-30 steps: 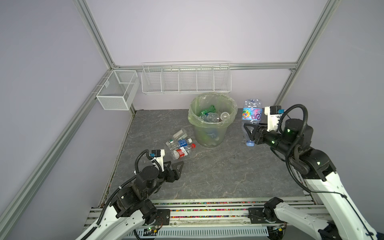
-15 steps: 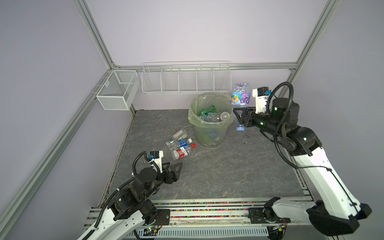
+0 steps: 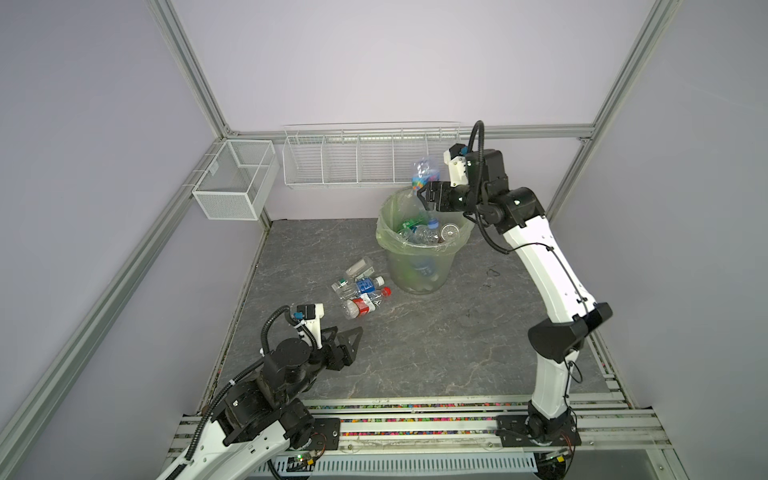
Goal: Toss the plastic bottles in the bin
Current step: 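Carry the pink-labelled bottle over the bin with the right gripper, then open the right gripper to drop the bottle into the bin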
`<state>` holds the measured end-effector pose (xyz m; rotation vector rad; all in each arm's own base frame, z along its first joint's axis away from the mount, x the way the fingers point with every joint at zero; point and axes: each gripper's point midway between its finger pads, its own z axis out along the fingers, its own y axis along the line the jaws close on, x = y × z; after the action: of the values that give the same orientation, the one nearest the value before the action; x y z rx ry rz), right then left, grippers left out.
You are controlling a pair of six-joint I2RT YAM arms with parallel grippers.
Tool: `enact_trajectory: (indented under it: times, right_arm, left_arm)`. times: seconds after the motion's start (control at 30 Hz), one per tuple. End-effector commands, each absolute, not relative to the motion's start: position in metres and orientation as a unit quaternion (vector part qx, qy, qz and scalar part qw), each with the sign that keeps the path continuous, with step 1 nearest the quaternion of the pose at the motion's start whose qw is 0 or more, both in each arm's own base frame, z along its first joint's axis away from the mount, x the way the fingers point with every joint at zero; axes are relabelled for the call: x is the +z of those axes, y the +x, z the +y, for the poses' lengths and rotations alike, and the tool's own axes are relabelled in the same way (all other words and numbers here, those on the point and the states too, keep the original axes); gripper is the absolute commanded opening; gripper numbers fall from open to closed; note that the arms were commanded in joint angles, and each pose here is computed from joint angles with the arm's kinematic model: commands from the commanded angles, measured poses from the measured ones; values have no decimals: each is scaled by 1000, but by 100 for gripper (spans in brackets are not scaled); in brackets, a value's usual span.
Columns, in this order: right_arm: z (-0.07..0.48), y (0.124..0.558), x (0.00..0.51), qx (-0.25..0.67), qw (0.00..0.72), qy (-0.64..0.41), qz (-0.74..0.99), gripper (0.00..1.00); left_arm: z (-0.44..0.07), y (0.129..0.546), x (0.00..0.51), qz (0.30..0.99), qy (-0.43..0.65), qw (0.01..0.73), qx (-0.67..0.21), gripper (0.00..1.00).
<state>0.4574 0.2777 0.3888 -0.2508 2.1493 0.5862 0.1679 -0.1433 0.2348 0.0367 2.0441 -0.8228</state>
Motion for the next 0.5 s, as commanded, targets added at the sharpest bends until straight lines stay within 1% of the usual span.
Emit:
enact_trajectory:
  times: [0.0, 0.17, 0.3, 0.47]
  right_arm:
    - [260, 430, 393, 193, 427, -108, 877, 88]
    - [240, 409, 422, 194, 489, -98, 845, 88]
    - [226, 393, 426, 187, 500, -96, 840, 88]
    - [214, 370, 429, 199, 508, -94, 833, 88]
  left_arm:
    - [-139, 164, 234, 831, 14, 447, -330, 82]
    - [-136, 165, 234, 833, 15, 452, -319, 82]
    - [-137, 167, 233, 835, 13, 451, -317, 82]
    - [-137, 168, 235, 834, 9, 452, -316, 82]
